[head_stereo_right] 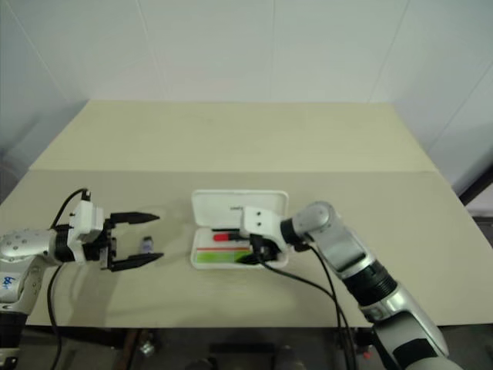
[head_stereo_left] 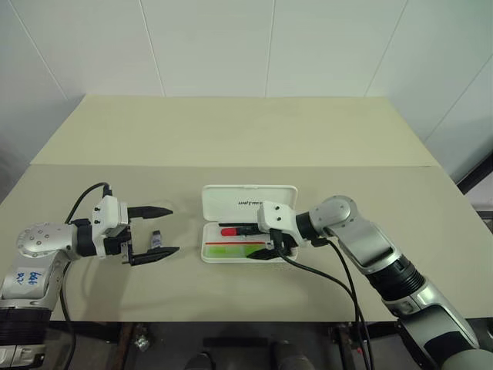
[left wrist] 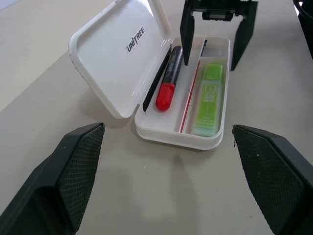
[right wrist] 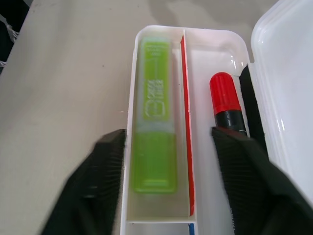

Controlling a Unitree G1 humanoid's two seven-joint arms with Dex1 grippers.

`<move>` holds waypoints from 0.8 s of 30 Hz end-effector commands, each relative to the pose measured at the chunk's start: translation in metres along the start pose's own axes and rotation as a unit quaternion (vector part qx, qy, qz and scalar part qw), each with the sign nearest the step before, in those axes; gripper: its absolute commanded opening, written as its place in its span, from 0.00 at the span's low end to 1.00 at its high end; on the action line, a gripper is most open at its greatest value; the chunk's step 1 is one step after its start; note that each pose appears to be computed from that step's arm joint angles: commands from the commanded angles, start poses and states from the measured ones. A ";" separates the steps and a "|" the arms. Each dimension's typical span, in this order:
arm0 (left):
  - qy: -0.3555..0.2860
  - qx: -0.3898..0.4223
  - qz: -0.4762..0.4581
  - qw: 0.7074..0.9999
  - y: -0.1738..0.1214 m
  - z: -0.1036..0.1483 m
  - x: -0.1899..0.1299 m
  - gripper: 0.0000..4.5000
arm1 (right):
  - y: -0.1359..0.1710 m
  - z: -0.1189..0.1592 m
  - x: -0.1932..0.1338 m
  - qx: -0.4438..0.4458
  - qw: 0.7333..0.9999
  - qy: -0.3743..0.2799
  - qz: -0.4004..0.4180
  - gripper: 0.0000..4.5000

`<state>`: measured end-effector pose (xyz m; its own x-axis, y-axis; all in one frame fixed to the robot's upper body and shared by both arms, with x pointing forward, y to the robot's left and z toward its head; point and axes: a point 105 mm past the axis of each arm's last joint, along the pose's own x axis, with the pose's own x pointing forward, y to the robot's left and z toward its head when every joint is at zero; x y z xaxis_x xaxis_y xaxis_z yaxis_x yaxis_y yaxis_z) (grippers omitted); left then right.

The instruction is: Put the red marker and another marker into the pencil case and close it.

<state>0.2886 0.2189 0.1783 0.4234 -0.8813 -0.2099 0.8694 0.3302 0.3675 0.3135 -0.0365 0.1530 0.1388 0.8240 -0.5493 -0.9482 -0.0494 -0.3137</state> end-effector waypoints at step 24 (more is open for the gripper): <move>-0.027 -0.014 0.069 0.997 -0.019 -0.002 0.003 1.00 | 0.020 -0.004 -0.104 0.027 0.980 -0.163 -0.109 1.00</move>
<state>0.2759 0.2110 0.1615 0.4873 -0.8596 -0.1536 0.8417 0.4155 0.3449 0.2841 -0.1173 0.1751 0.2182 0.9288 -0.2994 -0.9562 0.1421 -0.2560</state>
